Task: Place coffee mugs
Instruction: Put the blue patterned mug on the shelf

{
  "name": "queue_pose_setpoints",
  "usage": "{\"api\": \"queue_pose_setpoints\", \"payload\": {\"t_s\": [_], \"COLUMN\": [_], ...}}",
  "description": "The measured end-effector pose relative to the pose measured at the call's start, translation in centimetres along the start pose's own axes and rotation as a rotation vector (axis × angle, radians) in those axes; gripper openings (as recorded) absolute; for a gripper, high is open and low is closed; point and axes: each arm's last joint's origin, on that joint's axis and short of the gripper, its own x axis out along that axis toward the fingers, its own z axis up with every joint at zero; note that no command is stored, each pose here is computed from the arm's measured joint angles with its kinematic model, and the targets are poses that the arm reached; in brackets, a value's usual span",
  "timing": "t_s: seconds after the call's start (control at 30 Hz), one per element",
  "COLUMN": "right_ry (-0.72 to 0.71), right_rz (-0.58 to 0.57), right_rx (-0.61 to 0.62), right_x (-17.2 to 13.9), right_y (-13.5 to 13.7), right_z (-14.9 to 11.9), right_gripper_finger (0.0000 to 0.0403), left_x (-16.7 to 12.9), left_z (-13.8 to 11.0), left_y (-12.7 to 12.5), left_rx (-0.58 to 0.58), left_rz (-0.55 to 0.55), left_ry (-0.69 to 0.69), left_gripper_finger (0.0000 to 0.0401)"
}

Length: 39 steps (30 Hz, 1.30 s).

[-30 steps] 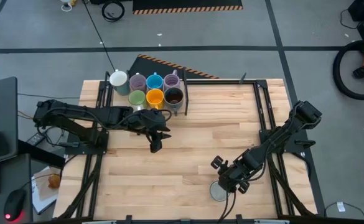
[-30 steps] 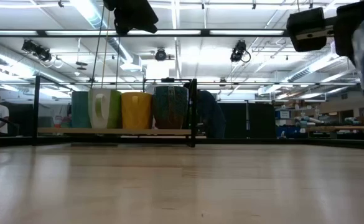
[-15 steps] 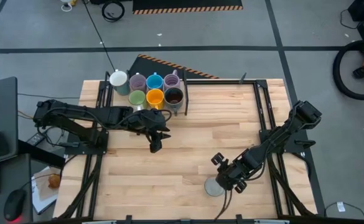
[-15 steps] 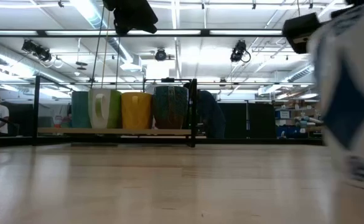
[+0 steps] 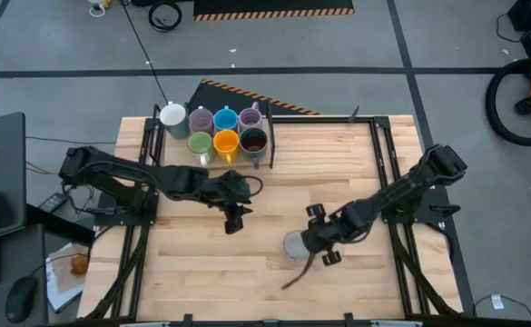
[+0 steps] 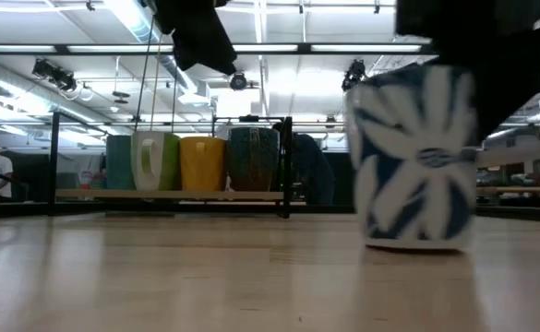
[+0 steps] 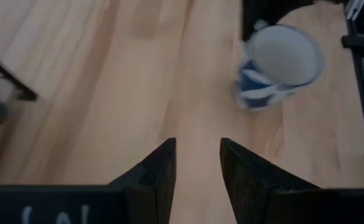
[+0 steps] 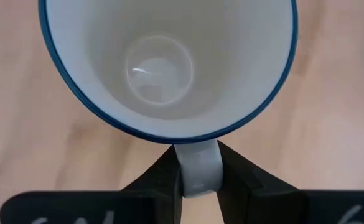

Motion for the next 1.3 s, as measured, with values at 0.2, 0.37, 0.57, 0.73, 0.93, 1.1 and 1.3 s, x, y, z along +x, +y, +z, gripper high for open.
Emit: {"api": "queue_pose_setpoints", "payload": {"t_s": [0.2, 0.37, 0.57, 0.73, 0.93, 1.1, 1.3], "right_ry": [0.019, 0.056, 0.115, 0.149, 0.096, 0.088, 0.072], "right_rz": [-0.123, -0.19, -0.212, -0.248, -0.221, -0.193, -0.164], "right_rx": [0.2, 0.357, 0.568, 0.739, 0.8, 0.809, 0.784], "right_x": [0.4, 0.6, 0.7, 0.8, 1.0, 1.1, 1.1], "right_y": [-2.7, -5.1, -7.7, -9.4, -10.0, -9.9, -9.6], "right_z": [0.0, -0.4, -1.1, -1.7, -1.3, -1.2, -0.9], "right_gripper_finger": [0.0077, 0.0077, 0.0078, 0.0078, 0.0078, 0.0082, 0.0118], "left_x": [1.3, 1.8, 1.8, 1.8, 1.7, 1.6, 1.6], "left_z": [-0.4, -0.5, -0.4, -0.3, -0.7, -1.3, -1.3], "left_y": [-0.4, -0.1, 0.2, 0.2, 0.1, 0.3, 0.3], "left_rx": [-0.045, -0.15, -0.238, -0.236, -0.193, -0.183, -0.184], "left_rz": [0.005, 0.093, 0.185, 0.195, 0.204, 0.232, 0.232], "left_ry": [0.035, 0.021, -0.03, -0.046, -0.009, 0.056, 0.057], "left_gripper_finger": [0.013, 0.013, 0.013, 0.013, 0.013, 0.013, 0.013]}}
